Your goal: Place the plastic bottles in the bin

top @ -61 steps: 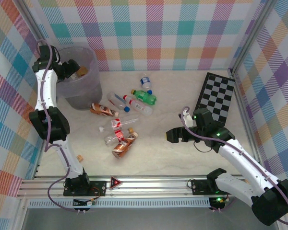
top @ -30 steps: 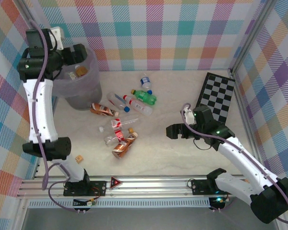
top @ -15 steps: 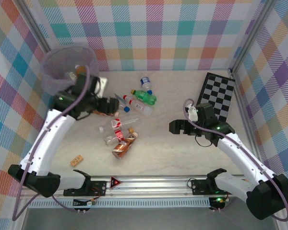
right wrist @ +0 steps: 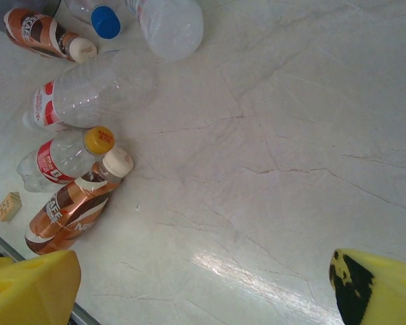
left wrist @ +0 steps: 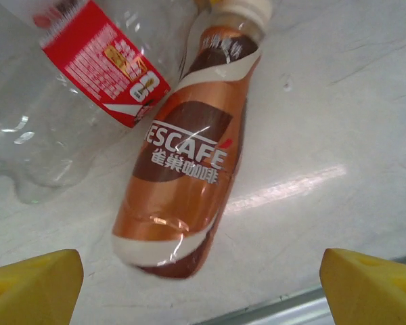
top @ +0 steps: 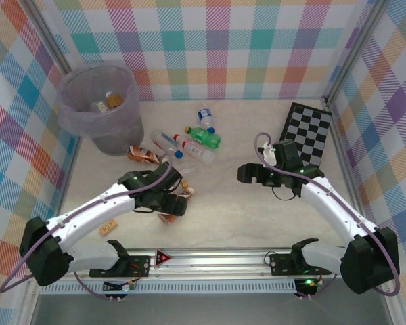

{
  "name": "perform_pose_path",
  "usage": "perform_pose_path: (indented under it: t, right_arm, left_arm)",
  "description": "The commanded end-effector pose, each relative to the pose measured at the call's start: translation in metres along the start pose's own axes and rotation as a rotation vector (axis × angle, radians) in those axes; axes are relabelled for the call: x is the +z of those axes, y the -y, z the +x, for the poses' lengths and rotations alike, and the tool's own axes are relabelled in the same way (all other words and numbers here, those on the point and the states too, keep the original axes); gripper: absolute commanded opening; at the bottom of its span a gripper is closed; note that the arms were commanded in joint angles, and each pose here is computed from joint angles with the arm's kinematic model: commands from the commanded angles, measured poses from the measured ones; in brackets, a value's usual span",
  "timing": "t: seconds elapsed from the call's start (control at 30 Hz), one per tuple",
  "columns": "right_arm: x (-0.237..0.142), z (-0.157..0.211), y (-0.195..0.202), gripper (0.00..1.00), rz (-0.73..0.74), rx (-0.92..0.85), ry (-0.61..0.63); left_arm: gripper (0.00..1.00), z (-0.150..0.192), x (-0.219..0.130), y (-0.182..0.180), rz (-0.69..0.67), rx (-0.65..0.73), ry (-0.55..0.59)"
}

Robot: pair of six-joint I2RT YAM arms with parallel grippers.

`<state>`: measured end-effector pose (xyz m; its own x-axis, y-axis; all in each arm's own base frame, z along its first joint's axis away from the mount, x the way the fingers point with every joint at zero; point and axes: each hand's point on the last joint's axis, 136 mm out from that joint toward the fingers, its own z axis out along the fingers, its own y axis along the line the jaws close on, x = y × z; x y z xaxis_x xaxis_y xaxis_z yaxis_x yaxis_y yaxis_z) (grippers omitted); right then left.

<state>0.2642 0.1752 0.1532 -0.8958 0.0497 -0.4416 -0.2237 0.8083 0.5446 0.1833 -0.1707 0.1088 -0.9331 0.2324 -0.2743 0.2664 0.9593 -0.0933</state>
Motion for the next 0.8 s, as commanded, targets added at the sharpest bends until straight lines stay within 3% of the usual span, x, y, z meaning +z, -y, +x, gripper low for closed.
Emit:
perform_pose_path:
  t: [0.0,0.47,0.77]
  right_arm:
    - [-0.003,-0.012,-0.01,0.94,-0.037,-0.005,0.02]
    - [-0.001,-0.006,-0.008,0.94,-0.04,-0.004,0.01]
    - [-0.003,-0.004,-0.005,0.94,-0.028,-0.003,0.018]
  left_arm:
    - [0.9,-0.012,0.018,0.007,0.007,-0.03,0.056]
    - [0.74,0.0,0.069,0.019,0.006,0.01,-0.003]
    - [0.57,-0.004,0.052,0.031,0.057,-0.004,0.011]
